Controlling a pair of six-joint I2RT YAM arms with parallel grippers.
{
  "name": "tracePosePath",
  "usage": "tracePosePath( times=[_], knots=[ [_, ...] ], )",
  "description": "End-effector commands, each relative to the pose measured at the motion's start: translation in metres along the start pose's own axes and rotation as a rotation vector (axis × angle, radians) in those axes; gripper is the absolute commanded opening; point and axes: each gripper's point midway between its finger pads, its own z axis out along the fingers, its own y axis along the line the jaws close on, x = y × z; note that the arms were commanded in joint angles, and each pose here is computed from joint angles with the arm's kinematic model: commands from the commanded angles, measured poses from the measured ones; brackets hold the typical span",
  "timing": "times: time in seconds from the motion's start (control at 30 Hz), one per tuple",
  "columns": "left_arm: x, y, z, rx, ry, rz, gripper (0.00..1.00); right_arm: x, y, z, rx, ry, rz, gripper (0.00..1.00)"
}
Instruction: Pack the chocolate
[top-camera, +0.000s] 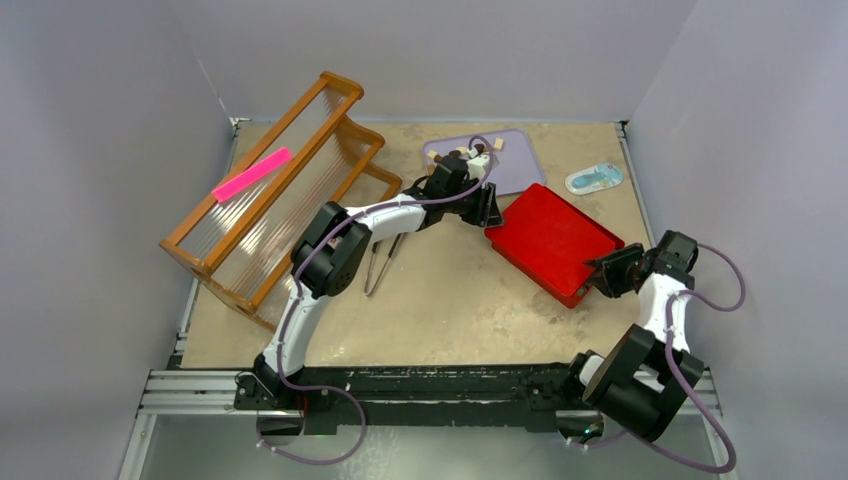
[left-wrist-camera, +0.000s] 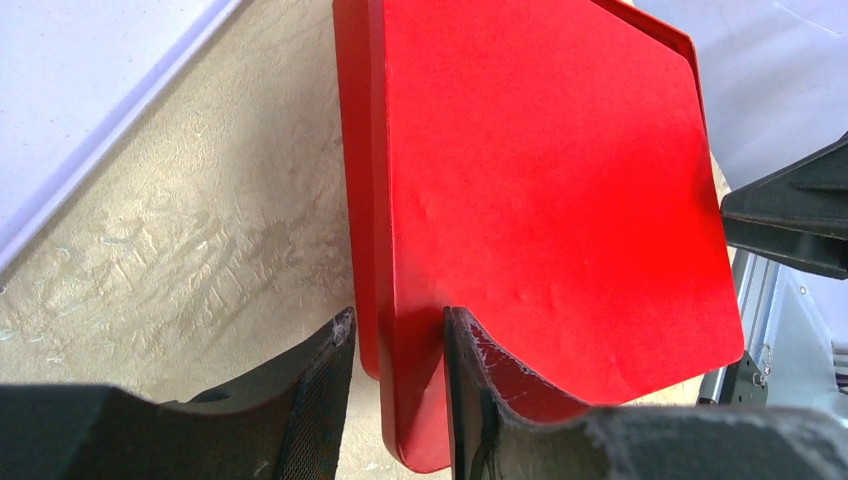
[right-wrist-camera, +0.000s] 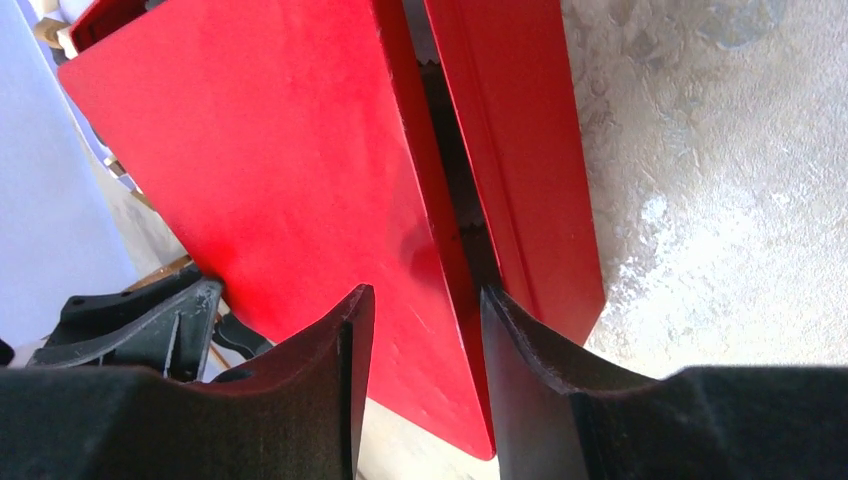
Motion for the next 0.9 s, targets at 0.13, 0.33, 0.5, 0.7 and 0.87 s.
tracePosePath(
  times=[0.13, 0.33, 0.5, 0.7, 0.87],
  knots=[
    [0.0, -0.003, -0.001, 0.032, 0.003, 0.0, 0.34, -0.003, 0.01, 0.008, -0.087, -0.014, -0.011, 0.46],
    [-0.009, -0.016, 0.0, 0.102, -0.026, 0.014, 0.31, -0.002, 0.017, 0.009, -0.182, -0.055, -0.074, 0.38],
    [-0.017, -0.022, 0.003, 0.138, -0.047, 0.036, 0.31, -0.008, 0.019, 0.004, -0.226, -0.153, -0.094, 0.33],
    [-0.013, -0.018, 0.008, 0.14, -0.041, 0.048, 0.33, -0.013, 0.022, 0.005, -0.261, -0.202, -0.1, 0.18],
    [-0.015, -0.014, 0.008, 0.116, -0.045, 0.06, 0.4, -0.016, 0.019, 0.006, -0.253, -0.227, -0.089, 0.13]
  ],
)
